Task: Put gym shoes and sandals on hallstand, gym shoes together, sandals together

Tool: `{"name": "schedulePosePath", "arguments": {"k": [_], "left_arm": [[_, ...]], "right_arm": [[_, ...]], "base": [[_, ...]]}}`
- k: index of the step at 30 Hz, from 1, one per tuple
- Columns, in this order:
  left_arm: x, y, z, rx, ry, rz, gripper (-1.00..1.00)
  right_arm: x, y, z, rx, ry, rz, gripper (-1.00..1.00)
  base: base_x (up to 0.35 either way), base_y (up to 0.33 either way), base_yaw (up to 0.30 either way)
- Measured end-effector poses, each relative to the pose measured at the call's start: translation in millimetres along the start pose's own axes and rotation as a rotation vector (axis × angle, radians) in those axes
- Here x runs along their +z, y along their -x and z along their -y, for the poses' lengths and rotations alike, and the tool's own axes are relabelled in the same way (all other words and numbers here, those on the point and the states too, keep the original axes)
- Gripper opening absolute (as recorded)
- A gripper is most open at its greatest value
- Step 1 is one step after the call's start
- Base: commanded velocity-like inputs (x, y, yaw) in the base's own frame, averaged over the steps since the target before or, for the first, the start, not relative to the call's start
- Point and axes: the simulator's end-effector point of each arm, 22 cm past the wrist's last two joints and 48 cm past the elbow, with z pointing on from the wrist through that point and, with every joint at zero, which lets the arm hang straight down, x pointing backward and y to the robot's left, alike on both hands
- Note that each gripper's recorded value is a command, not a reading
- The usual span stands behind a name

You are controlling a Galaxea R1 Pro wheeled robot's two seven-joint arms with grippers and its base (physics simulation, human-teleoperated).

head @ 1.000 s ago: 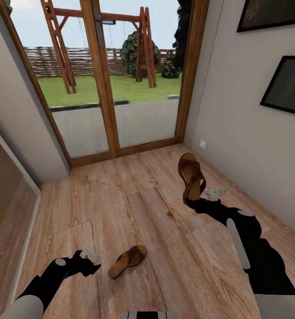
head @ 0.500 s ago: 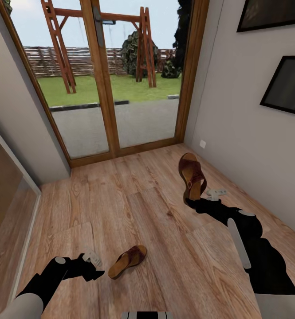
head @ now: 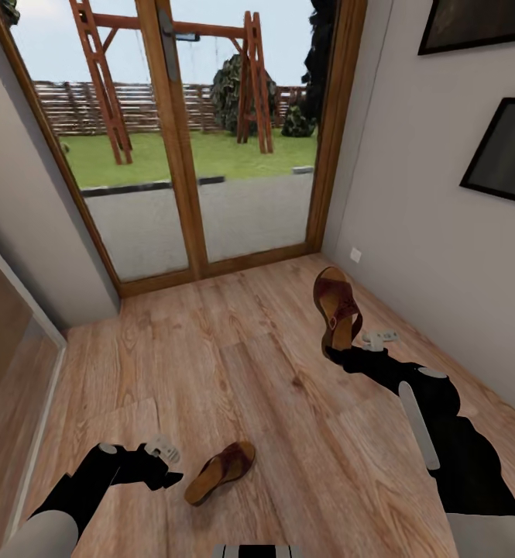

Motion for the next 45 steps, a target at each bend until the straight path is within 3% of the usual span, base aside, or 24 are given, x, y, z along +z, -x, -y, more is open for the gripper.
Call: {"name": "schedulePosePath", "arguments": {"k": [45], "left_arm": [[0.2, -1.5, -0.4, -0.009, 0.004, 0.008, 1.00]], "right_arm": [[0.2, -0.1, 0.4, -0.001, -0.001, 0.000, -1.00]], "base": [[0.036, -0.014, 0.000]]}}
